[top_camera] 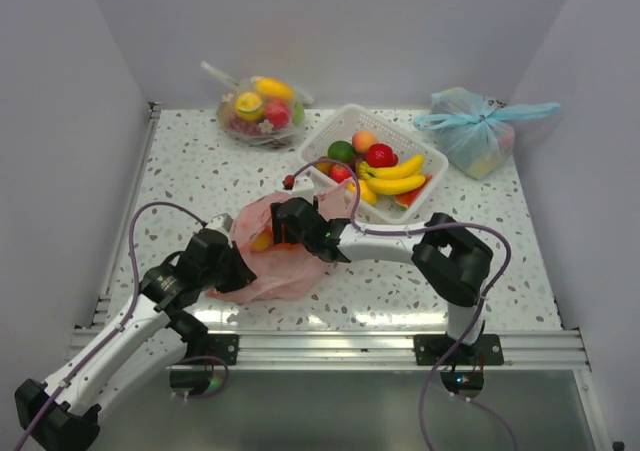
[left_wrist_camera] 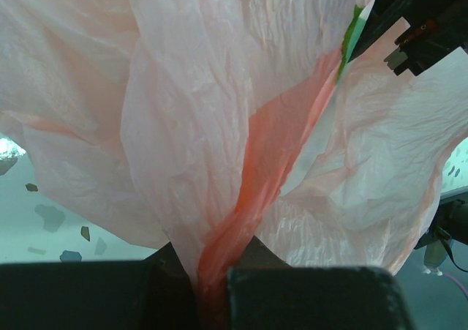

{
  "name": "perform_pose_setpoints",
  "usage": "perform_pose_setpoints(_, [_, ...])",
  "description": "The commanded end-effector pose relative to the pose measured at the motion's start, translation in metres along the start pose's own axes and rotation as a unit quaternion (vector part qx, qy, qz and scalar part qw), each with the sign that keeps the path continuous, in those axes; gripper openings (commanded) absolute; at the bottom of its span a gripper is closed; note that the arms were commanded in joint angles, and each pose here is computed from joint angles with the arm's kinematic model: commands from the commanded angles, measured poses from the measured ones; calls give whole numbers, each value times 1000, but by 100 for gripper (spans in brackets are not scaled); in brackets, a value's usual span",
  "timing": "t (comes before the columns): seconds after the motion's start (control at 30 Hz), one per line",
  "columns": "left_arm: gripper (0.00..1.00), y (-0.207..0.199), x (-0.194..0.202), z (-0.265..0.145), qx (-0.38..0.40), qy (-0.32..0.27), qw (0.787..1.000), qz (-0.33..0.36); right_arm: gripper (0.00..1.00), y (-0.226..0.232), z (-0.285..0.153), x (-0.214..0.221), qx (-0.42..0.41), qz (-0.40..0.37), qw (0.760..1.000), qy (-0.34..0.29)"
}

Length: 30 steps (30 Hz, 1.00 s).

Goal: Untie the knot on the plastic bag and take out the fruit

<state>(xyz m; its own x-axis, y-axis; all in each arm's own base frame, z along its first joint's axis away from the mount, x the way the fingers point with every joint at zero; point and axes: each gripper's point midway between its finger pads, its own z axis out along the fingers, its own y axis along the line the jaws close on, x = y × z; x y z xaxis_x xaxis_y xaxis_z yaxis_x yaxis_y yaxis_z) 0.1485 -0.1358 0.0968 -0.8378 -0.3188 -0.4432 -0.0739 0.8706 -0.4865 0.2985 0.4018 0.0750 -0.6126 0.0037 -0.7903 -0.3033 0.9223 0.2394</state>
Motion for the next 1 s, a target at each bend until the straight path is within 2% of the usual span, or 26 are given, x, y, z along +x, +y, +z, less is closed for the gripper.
perform_pose_setpoints(0.0, [2,0,1,2,3,0,1000,5,64,22,-3,-19,-50,3,999,-20])
perform_pose_setpoints(0.03, [2,1,1,3,1,0,1000,5,60,24,-8,-21,-59,2,998,-20])
perform_pose_setpoints(0.07, [3,1,0,3,0,0,1000,4,49,22,-9,-15,-63,-6,998,-13])
perform_pose_setpoints(0.2, [3,0,-4,2,-4,-8,1000,2,31,29,-29,-14,-107,-25,994,-2])
perform_pose_setpoints(0.3, [3,-2,-6,1,-4,-9,1000,0,20,34,-46,-19,-136,-45,990,0])
perform_pose_setpoints(0.43, [3,1,-11,2,-17,-20,1000,-1,11,42,-69,-23,-179,-68,981,9])
perform_pose_setpoints(0.73, [3,1,-15,1,-24,-23,999,-3,6,83,-143,-69,-313,-116,943,-17])
perform_pose_setpoints(0.9, [3,3,-13,1,-27,-21,999,-4,5,85,-177,-108,-338,-135,931,-32])
perform_pose_setpoints(0.97, [3,4,-12,2,-27,-19,999,-4,5,78,-184,-134,-332,-136,932,-57])
